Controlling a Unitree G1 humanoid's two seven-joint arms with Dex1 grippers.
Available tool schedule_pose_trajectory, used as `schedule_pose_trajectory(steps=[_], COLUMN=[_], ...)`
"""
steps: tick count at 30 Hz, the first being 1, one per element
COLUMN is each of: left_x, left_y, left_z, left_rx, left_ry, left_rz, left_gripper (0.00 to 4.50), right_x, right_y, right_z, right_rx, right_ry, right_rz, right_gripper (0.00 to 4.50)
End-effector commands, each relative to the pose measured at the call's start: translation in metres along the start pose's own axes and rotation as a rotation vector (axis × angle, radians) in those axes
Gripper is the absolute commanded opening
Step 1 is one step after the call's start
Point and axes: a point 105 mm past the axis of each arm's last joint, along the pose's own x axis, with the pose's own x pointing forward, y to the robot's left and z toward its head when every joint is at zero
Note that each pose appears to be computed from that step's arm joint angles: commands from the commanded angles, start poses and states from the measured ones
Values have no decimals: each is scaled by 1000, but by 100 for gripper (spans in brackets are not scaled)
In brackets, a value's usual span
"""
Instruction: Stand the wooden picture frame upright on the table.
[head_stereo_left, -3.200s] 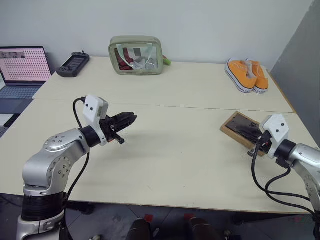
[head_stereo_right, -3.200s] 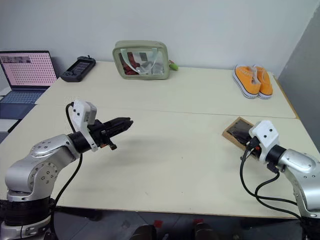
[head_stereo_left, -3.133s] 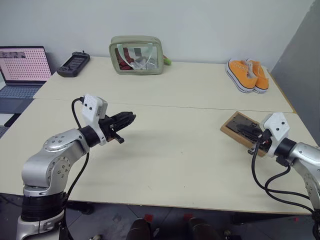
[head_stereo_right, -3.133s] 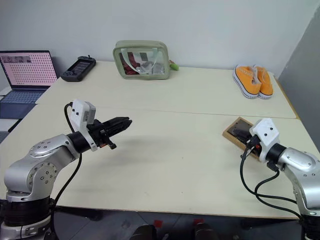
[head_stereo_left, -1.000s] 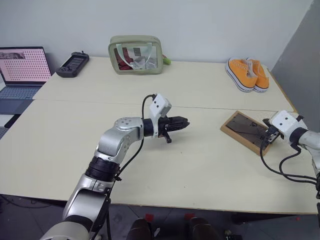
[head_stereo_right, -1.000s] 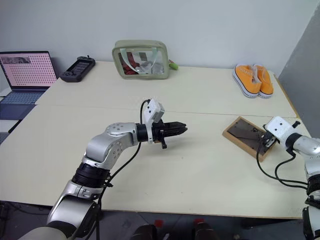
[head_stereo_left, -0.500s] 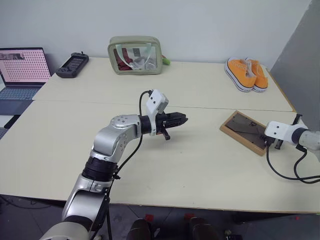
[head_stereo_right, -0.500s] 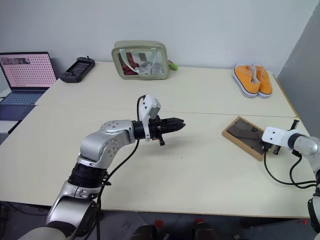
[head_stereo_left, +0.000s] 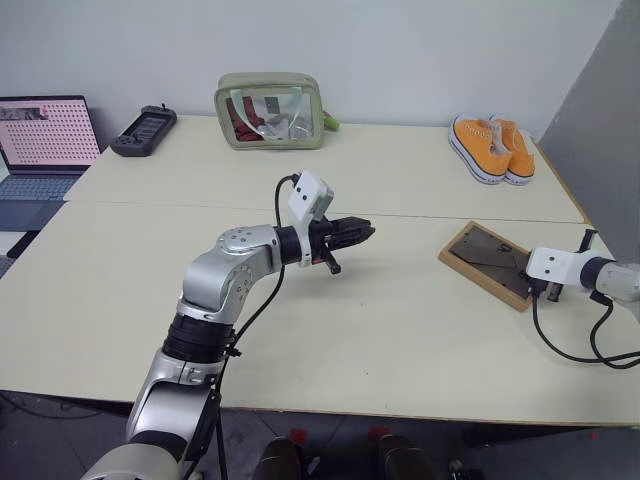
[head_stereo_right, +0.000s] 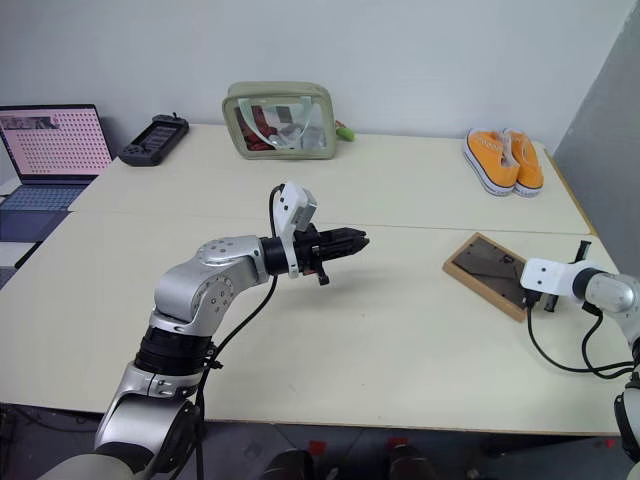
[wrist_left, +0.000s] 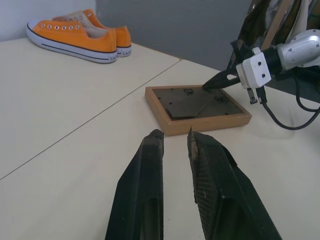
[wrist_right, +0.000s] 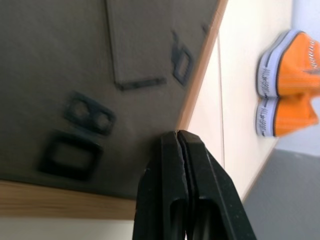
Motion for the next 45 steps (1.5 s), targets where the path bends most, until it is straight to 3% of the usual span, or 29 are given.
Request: schedule_pose_trajectory(steps=[1,3,9,13,17,33,41,45], left_x=[-1,-2,-2,1,2,-5,-3,-2], left_y=[-6,-6,-22,-21,-17,-16,-18,-18], left_z=[15,10,-7,-3,0,12,17,17], left_rx=[61,70,95,79,79,80,76,73], left_ry=[-29,-6,62,39,26,-7,-20,-21], left_rz=[-35,-46,-157,-146,-124,-99,-104,-107], left_gripper=[89,89,89,89,89,89,89,89], right_x=[0,-1,-3,-7,-8,2,-1,1], right_y=[13,16,-15,-46,-56,-10,29,6], right_z=[15,21,12,8,0,-10,12,1], right_rx=[45,49,-128,-241,-370,-376,-285,-320], right_ry=[-93,-120,-8,63,133,107,-83,17], right_rz=[50,53,-91,-195,-186,1,174,73], right_gripper=[0,0,0,0,0,0,0,0])
